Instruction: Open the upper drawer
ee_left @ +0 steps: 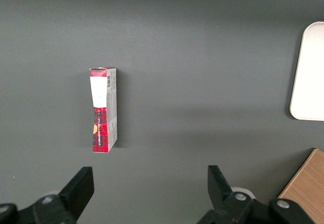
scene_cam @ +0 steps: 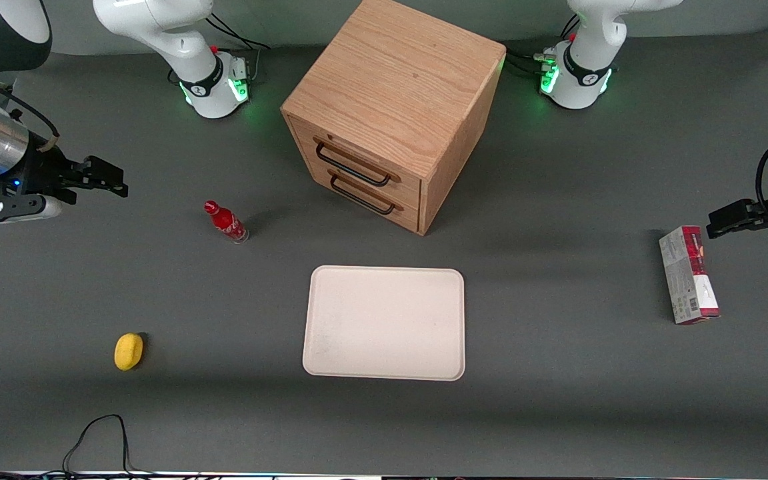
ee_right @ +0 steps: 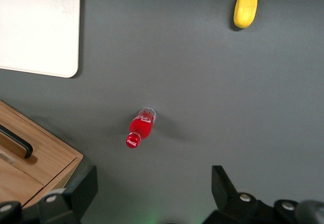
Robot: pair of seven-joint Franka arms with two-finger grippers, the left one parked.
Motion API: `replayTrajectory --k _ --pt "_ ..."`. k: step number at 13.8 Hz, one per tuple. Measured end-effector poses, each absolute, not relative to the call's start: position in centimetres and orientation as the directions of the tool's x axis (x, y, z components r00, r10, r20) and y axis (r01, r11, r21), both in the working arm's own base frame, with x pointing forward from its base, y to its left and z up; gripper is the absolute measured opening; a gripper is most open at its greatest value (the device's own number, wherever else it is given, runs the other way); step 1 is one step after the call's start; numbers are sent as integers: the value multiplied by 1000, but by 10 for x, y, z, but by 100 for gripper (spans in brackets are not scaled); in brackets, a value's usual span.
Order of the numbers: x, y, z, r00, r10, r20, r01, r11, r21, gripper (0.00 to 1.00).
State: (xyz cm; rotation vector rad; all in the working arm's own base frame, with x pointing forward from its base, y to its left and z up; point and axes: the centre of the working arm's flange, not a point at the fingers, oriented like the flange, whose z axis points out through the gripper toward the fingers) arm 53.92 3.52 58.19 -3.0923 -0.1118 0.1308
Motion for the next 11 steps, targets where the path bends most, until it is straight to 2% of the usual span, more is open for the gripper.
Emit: replayTrajectory --k 4,11 --pt "539 34 589 994 77 -79 75 -997 -28 100" --pt "549 63 582 983 138 -118 137 -990 -12 100"
